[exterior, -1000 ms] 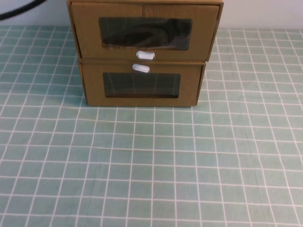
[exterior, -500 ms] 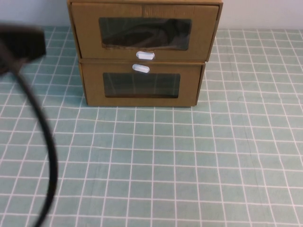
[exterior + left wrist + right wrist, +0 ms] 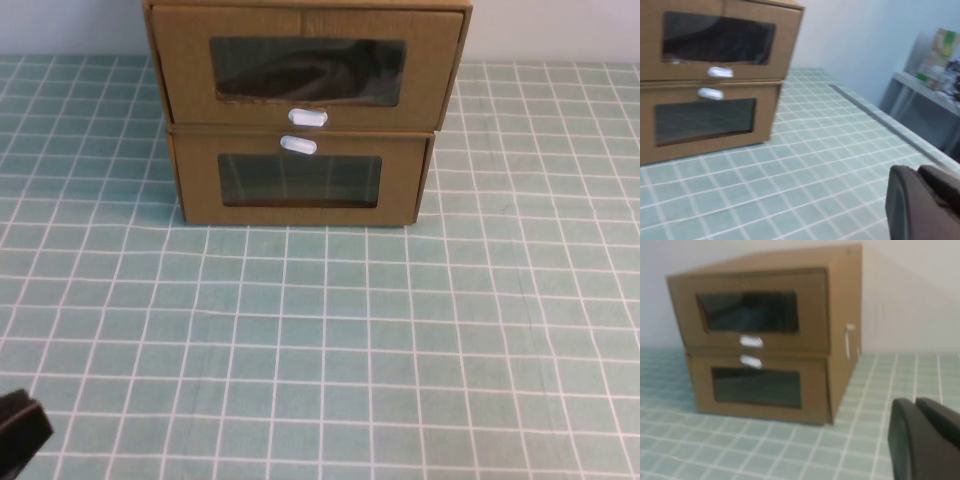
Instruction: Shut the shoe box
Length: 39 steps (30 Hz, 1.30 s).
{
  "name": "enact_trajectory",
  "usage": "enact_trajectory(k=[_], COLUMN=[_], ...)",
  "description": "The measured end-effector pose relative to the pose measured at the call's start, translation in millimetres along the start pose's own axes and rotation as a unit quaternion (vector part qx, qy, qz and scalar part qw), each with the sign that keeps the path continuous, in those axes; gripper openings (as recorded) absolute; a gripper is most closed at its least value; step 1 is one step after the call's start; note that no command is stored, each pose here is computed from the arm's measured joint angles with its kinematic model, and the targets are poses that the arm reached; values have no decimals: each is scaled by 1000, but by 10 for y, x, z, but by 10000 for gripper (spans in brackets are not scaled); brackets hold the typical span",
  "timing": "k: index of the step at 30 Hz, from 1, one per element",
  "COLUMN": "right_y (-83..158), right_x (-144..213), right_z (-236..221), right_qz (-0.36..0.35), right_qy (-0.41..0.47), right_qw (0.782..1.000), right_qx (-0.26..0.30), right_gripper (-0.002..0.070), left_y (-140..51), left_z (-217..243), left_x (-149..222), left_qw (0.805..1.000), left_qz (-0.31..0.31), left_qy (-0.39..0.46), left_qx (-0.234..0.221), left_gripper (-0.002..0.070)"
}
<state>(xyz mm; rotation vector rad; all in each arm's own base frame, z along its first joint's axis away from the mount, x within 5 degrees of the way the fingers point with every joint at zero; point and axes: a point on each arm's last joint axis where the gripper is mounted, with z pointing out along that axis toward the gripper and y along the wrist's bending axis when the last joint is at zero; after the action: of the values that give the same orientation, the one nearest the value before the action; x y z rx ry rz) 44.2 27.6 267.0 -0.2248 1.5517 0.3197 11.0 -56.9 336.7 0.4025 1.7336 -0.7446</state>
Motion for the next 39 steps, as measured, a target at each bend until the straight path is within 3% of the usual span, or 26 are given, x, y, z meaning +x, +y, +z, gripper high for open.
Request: enact_trajectory(k=[6, 13, 27, 29, 34, 39], right_y=[-83, -76, 26, 44, 99, 151], right_x=[350, 389, 457, 469, 510, 550], right_z=[73, 83, 74, 71, 56, 37], right_qz=[14, 61, 82, 83, 84, 84], right_qy=[36, 32, 72, 80, 105, 131], right_qw=[999, 997, 993, 992, 988, 983], right_qx=[25, 20, -33, -41, -70, -98], right_gripper=[-14, -14, -14, -14, -14, -14], left_y=[255, 579, 805, 830, 976, 1044], left_z=[52, 153, 293, 283, 220, 225], left_x=[326, 479, 936, 998, 1143, 1238], left_qw=[996, 981, 979, 977, 949, 937], left_qz=[10, -9, -44, -23, 132, 172], left_qy=[-38, -106, -58, -56, -48, -25], left_qx=[-77, -164, -193, -203, -281, -303], left_gripper=[-3, -3, -3, -3, -3, -3])
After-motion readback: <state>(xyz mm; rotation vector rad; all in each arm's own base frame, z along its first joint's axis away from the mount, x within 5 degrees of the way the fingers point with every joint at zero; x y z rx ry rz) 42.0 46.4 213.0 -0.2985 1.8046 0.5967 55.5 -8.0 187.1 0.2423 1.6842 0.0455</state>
